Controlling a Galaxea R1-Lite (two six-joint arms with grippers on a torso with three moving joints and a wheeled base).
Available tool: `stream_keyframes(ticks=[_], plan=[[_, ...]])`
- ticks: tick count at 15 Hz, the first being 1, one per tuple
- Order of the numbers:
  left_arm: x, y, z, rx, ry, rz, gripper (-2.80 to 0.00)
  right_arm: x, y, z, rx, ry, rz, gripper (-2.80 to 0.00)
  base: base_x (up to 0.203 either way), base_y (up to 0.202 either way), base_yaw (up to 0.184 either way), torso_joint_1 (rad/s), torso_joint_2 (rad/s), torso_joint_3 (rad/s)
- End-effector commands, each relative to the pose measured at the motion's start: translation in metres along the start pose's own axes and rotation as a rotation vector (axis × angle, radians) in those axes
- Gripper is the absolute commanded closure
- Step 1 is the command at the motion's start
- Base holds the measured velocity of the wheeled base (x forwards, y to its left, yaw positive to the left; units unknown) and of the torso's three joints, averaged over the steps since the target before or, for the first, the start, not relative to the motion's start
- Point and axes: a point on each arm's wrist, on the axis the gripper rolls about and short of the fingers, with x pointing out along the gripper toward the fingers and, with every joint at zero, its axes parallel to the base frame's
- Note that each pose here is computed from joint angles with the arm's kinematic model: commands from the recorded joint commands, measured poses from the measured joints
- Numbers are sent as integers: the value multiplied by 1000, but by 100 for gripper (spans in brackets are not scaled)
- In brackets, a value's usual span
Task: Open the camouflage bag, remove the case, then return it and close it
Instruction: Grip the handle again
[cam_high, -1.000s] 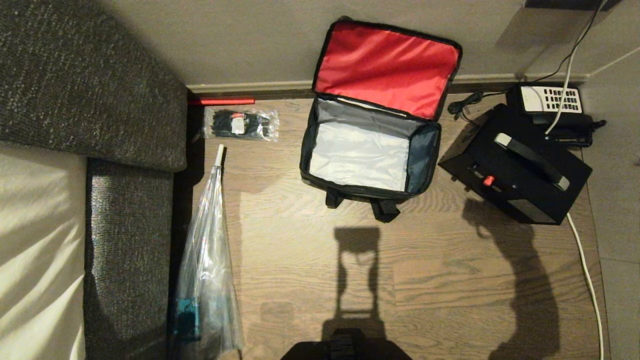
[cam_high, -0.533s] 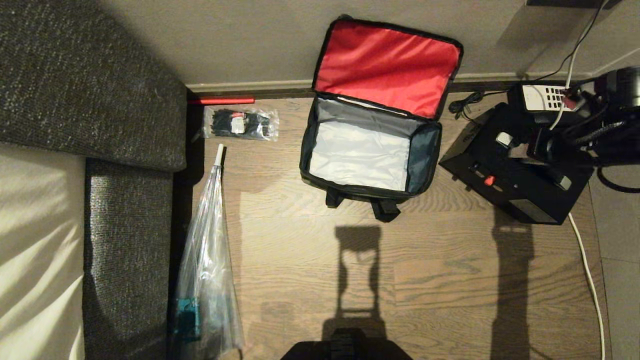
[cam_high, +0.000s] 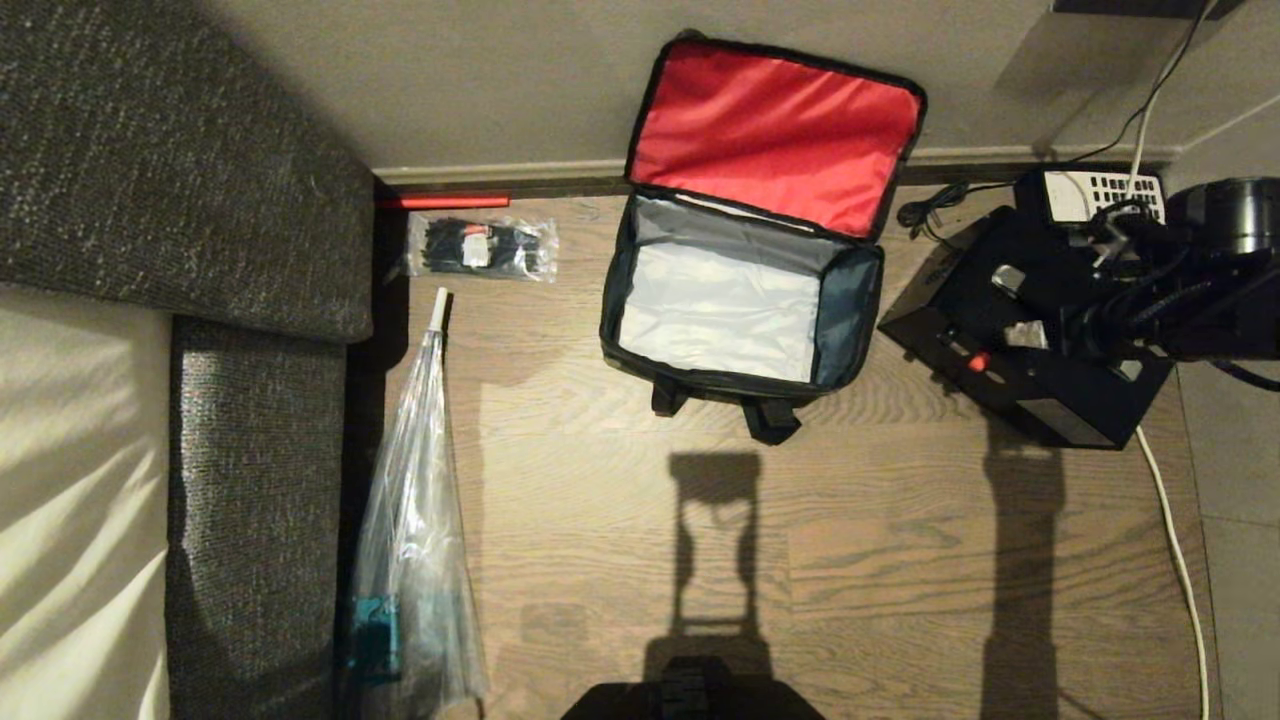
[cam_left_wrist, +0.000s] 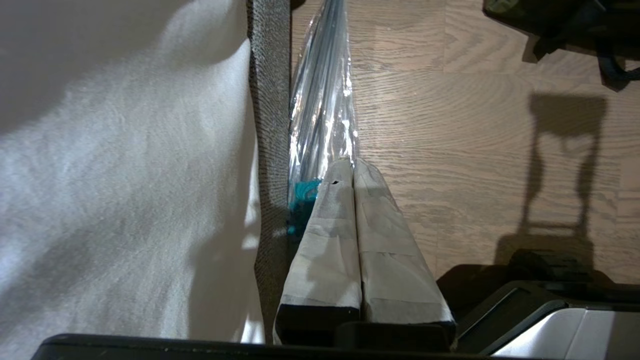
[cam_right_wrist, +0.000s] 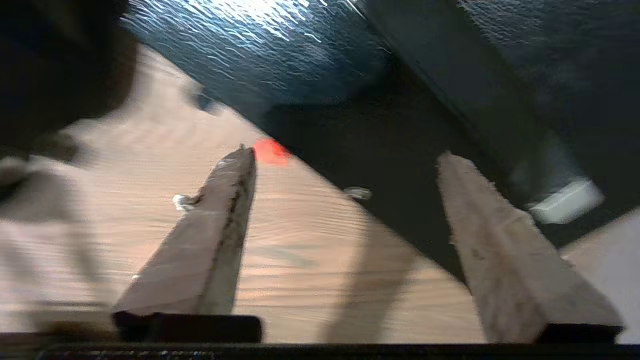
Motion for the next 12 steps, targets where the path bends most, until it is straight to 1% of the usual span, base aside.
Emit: stream_keyframes(ticks=[1,2,4,5,6,7,8,9,10,11,12], plan=[[0,0,0,0,-1,2,0,-6,-4,7,-51,-62,-30,-280,0,0,0,0,0,0],[0,0,0,0,-1,2,0,-6,-8,8,-102,-80,-49,-280,0,0,0,0,0,0],[0,0,0,0,-1,2,0,-7,-23,4,-225,-70,-89,-280,0,0,0,0,0,0],[0,0,0,0,-1,2,0,-7,-30,3,-269,-69,-109,-280,0,0,0,0,0,0],[0,0,0,0,-1,2,0,-6,-31,3,-278,-88,-115,-280,0,0,0,0,0,0],[0,0,0,0,-1,2,0,-4,-30,0,-283,-93,-118,-280,0,0,0,0,0,0],[0,0,0,0,-1,2,0,0,-29,-7,-305,-92,-123,-280,0,0,0,0,0,0],[0,0,0,0,-1,2,0,2,-29,-11,-348,-99,-130,-280,0,0,0,0,0,0],[0,0,0,0,-1,2,0,5,-28,-19,-421,-95,-136,-280,0,0,0,0,0,0],[0,0,0,0,-1,2,0,8,-27,-24,-477,-104,-130,-280,0,0,0,0,0,0],[0,0,0,0,-1,2,0,9,-27,-23,-482,-117,-107,-280,0,0,0,0,0,0]])
